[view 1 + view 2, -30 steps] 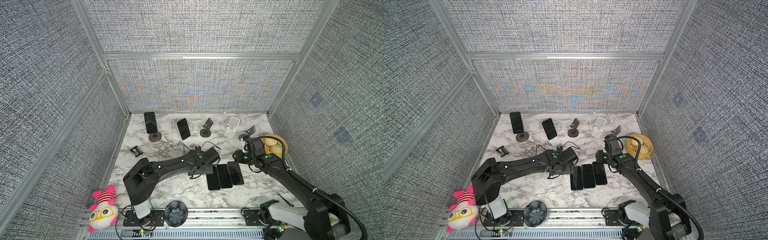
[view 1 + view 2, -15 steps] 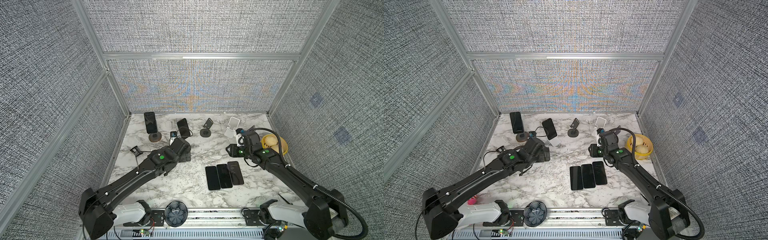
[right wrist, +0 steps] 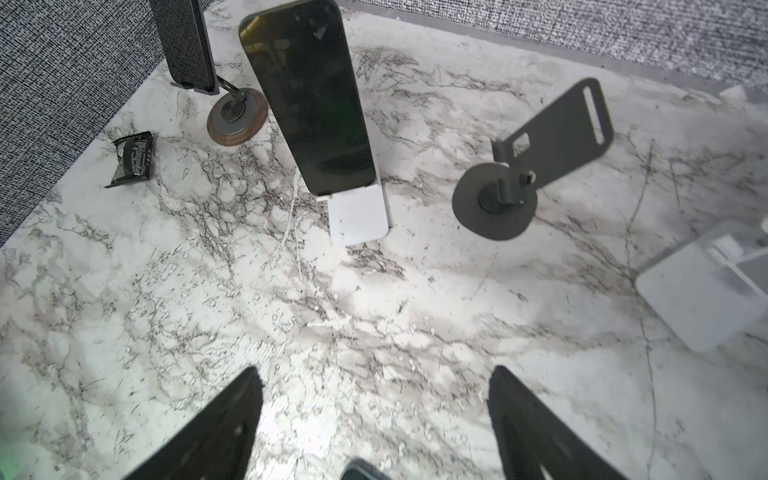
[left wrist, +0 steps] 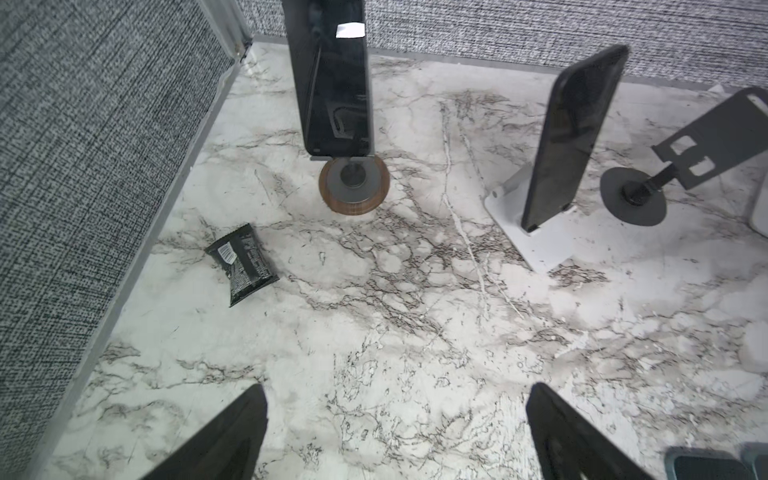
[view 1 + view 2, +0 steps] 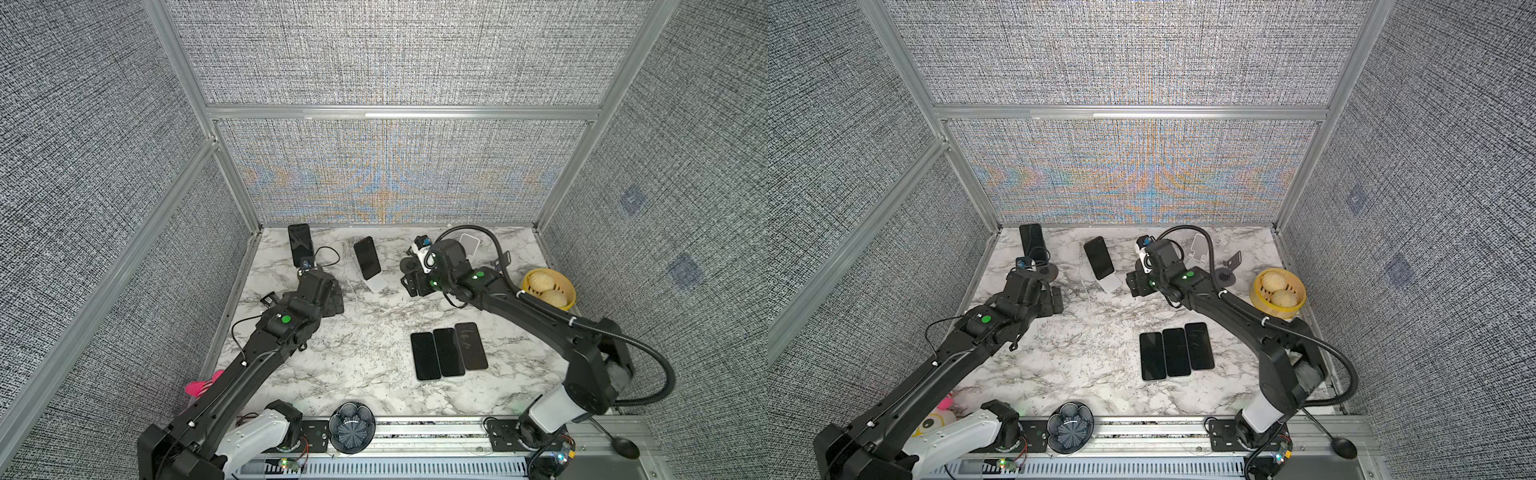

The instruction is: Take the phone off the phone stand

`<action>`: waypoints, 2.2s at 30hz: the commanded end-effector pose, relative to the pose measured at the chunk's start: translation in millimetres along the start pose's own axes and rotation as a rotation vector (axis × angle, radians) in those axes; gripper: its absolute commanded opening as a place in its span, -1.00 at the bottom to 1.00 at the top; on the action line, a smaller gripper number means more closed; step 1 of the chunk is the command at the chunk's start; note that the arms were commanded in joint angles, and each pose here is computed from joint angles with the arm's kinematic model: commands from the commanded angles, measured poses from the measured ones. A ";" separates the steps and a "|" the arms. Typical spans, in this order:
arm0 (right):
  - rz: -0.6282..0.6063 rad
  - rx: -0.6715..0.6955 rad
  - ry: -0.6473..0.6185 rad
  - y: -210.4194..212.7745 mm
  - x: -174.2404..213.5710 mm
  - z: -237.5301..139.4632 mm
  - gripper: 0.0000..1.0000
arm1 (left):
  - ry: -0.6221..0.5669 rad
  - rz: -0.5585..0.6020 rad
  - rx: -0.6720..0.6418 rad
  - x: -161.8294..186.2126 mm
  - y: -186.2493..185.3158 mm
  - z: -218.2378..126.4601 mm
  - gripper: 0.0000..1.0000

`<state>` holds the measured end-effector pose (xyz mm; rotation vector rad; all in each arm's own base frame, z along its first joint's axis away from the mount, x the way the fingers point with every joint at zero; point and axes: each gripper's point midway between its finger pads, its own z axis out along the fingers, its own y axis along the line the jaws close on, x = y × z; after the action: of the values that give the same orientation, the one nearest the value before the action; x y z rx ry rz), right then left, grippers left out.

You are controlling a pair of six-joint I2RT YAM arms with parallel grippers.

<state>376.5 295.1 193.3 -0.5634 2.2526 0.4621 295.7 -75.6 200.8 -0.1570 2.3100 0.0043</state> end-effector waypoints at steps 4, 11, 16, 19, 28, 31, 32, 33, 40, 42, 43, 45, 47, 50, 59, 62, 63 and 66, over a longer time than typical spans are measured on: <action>-0.094 -0.090 -0.114 23.8 -39.7 44.5 0.88 | 0.091 -0.088 0.105 8.1 -3.0 21.0 0.97; -0.168 -0.124 -0.216 38.0 -65.7 86.3 0.98 | 0.093 -0.160 0.155 16.5 -4.6 28.2 0.97; -0.160 -0.117 -0.244 39.7 -74.0 104.6 0.98 | 0.069 -0.189 0.153 20.5 1.7 24.4 0.97; -0.169 -0.130 -0.248 47.5 -75.1 116.6 0.98 | 0.061 -0.201 0.160 23.3 2.7 24.2 0.97; -0.150 -0.044 -0.291 39.5 -81.4 141.4 0.98 | 0.062 -0.199 0.157 26.9 4.8 24.7 0.97; -0.148 -0.036 -0.297 38.7 -82.7 144.1 0.98 | 0.052 -0.199 0.157 26.1 5.5 23.9 0.97; -0.148 -0.038 -0.295 39.0 -82.8 145.5 0.98 | 0.050 -0.197 0.159 25.5 5.1 23.9 0.97; -0.150 -0.043 -0.290 39.6 -82.2 147.4 0.98 | 0.051 -0.195 0.159 26.0 5.0 24.3 0.97; -0.146 -0.066 -0.274 44.4 -80.6 156.7 0.98 | 0.059 -0.195 0.169 26.4 2.9 24.0 0.97; -0.148 -0.064 -0.273 43.8 -81.0 160.4 0.98 | 0.059 -0.196 0.172 26.5 2.7 23.4 0.97; -0.149 -0.066 -0.274 44.6 -81.7 161.4 0.98 | 0.060 -0.196 0.174 26.9 2.6 23.1 0.97; -0.149 -0.066 -0.271 44.9 -82.6 164.7 0.98 | 0.061 -0.196 0.173 28.0 2.9 23.0 0.97; -0.148 -0.068 -0.273 44.8 -84.0 166.3 0.98 | 0.061 -0.195 0.172 28.5 3.5 22.6 0.97; -0.149 -0.072 -0.271 45.0 -84.9 168.0 0.97 | 0.058 -0.193 0.169 28.5 4.6 21.4 0.97; -0.143 -0.099 -0.266 47.2 -83.7 169.0 0.80 | 0.050 -0.198 0.172 28.6 5.0 20.6 0.97; -0.140 -0.101 -0.269 45.7 -84.0 170.7 0.71 | 0.048 -0.202 0.174 28.3 4.8 19.8 0.97; -0.141 -0.102 -0.270 46.2 -84.2 170.8 0.69 | 0.047 -0.205 0.179 28.1 4.3 18.9 0.97; -0.139 -0.101 -0.274 45.2 -85.0 170.3 0.59 | 0.043 -0.209 0.187 27.3 3.4 17.4 0.96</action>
<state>503.7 434.3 144.6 -0.6688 1.9489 0.5277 289.2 -72.0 166.3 -0.3071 2.3227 -0.3006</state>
